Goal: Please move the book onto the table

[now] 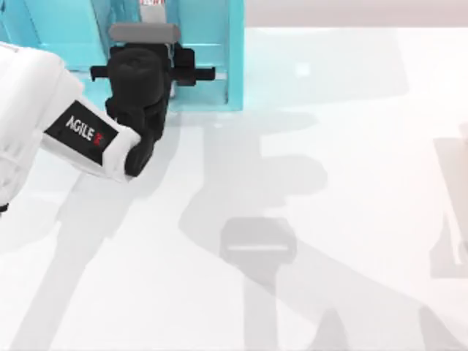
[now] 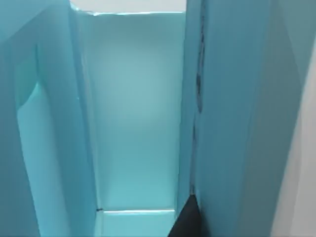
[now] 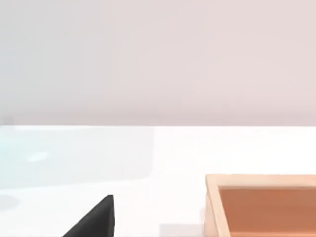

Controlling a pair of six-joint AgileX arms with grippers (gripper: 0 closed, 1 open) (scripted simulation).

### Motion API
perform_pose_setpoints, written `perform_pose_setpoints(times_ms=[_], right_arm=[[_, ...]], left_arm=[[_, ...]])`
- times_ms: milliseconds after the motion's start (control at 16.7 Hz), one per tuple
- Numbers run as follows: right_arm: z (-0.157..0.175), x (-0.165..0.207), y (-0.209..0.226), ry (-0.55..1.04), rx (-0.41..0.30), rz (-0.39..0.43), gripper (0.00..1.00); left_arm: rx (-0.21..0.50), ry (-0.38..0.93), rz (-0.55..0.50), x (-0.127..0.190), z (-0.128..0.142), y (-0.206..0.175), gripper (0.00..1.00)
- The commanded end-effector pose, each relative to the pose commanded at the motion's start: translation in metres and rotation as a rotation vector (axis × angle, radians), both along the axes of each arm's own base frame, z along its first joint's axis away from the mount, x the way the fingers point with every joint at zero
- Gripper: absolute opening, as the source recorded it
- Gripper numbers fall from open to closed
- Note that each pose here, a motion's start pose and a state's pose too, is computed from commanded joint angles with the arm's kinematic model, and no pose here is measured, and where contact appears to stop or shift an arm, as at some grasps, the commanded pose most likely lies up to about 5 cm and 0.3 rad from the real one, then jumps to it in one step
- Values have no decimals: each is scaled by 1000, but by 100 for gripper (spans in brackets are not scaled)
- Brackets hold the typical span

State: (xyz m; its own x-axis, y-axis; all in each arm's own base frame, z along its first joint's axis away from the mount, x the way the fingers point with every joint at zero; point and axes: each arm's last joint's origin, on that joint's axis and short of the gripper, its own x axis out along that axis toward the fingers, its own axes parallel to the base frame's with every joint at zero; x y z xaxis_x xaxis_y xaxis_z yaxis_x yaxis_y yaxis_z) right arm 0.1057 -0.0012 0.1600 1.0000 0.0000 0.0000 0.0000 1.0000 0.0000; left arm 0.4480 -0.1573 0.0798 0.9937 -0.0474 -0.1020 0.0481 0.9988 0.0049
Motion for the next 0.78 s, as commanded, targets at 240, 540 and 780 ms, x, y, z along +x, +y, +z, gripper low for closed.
perform_pose_setpoints(times_ms=[240,540,780], right_arm=[[0,0,0,0,0,0,100],[0,0,0,0,0,0,100],[0,0,0,0,0,0,100]], left_arm=[[0,0,0,0,0,0,0],[0,-1,-5,-1,1,-2,0],[-1,8,-6,-10,18,-8,0]])
